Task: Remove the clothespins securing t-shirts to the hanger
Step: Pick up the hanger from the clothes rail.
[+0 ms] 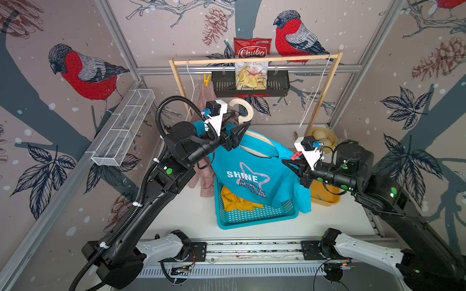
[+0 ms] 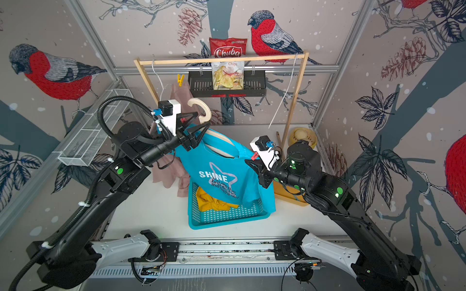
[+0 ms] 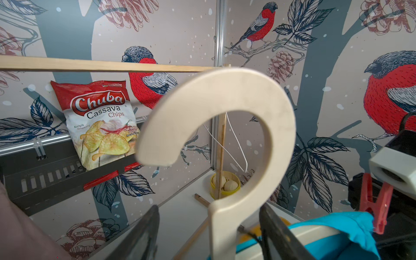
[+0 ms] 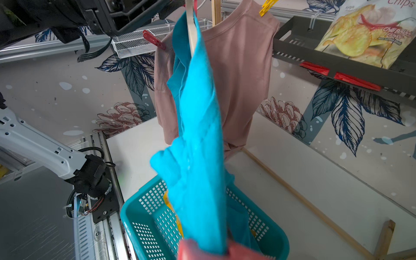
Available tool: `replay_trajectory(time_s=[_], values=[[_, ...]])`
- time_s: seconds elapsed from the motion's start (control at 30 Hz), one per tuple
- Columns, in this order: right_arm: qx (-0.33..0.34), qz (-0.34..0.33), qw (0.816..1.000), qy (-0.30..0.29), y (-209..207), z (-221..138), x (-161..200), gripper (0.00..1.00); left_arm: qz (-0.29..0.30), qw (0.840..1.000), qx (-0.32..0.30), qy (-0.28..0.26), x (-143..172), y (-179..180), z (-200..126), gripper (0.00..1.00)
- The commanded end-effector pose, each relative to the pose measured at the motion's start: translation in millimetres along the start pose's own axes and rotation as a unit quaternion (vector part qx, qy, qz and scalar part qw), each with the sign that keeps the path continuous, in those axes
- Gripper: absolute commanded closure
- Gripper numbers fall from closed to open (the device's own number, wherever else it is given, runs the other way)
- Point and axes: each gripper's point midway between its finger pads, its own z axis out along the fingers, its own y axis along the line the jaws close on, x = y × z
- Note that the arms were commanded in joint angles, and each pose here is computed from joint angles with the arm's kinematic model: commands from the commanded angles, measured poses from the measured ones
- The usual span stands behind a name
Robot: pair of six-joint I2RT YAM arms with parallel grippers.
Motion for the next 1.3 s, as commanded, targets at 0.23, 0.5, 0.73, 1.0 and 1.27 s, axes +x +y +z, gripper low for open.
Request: replay_trajectory(time_s=[0.23,0.5,0.73,1.0,1.27], values=[[0.007,0.001,0.999,-0.04,-3.8,4.8,-12.9,1.0,-0.023,1.0,0.008,-0.004,5.7,-0.2,7.9,0.52],[0.01,0.003,1.0,-0.016,-6.6,17.9,-1.7,1.0,-0.044,0.999,0.017,0.009,18.4,-0.5,18.8,0.9],[0.062,0.017,0.997,-0.051,-22.7,1.0,-22.3,0.24,-0.029,0.999,0.014,0.007,15.2,-0.1,15.5,1.0],[0.059,0.009,0.99,-0.13,-13.8,-59.6,-70.1,0.04,0.019,0.999,0.028,0.002,3.6,-6.6,0.0,1.0],[-0.006,-0.007,0.99,-0.138,10.8,-74.4,-82.7,0.04,-0.005,0.997,0.073,0.0,0.4,-1.7,-21.2,1.0]])
